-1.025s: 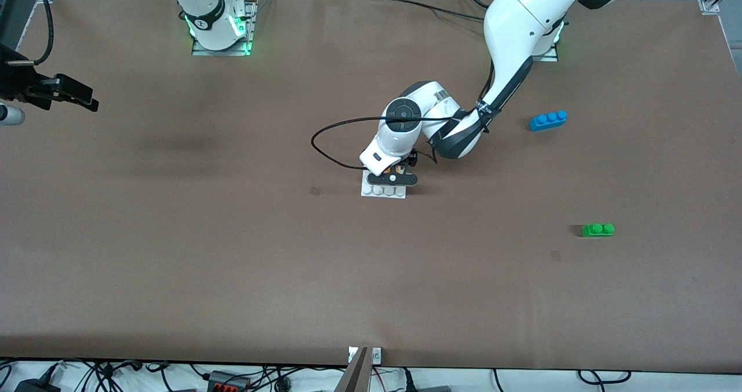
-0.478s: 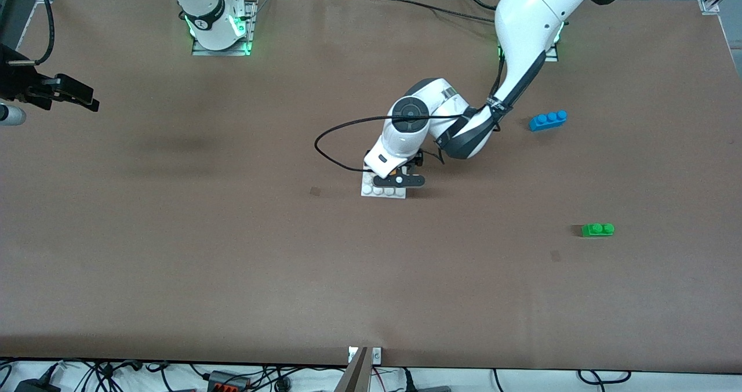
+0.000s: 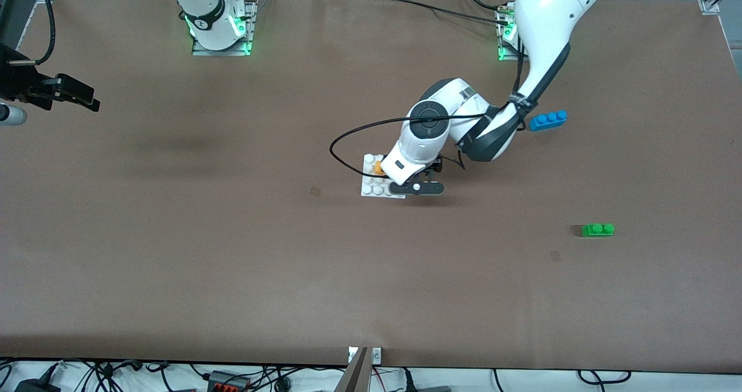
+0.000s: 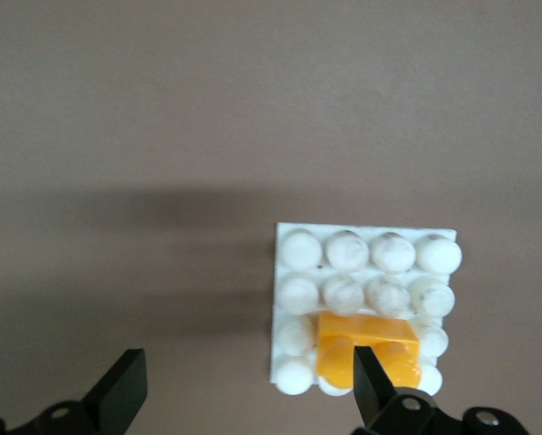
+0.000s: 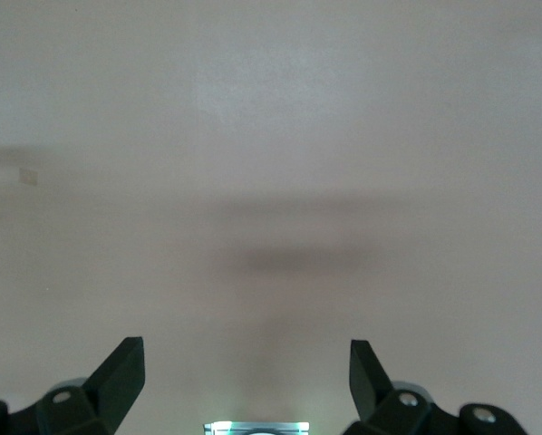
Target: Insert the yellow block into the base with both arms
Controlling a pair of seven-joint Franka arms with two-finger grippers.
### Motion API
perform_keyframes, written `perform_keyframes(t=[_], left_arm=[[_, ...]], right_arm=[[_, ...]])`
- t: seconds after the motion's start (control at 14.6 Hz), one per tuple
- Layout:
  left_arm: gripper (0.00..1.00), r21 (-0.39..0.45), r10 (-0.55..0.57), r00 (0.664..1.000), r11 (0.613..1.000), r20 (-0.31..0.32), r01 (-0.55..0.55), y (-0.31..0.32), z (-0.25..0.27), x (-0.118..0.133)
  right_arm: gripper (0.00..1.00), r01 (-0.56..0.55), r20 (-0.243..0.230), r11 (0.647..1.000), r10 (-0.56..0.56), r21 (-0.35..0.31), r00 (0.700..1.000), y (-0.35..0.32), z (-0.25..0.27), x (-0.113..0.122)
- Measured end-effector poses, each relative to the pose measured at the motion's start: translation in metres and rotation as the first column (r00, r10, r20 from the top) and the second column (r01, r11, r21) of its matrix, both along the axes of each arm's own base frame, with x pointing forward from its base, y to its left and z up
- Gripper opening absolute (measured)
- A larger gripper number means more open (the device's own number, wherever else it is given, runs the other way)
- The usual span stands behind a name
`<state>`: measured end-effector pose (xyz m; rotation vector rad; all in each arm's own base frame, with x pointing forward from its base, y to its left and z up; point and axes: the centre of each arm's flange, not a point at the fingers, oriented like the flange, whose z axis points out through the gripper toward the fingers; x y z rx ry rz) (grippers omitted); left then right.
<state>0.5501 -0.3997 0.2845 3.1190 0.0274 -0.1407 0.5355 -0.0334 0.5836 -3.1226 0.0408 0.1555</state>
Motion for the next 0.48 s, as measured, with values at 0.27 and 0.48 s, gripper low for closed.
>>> perform_keyframes(t=[0.27,0.48], left_arm=[[1.00,0.031,-0.059,0.998,0.998,-0.002,0.059,0.045,0.023,0.023],[1.00,0.078,-0.149,0.988,0.985,-0.030,0.151,0.084,0.039,0.036]], right_arm=[[1.00,-0.007,0.000,1.000,0.007,0.000,1.000,0.004,0.000,0.000],[1.00,-0.007,0.000,1.000,0.007,0.000,1.000,0.004,0.000,0.000]])
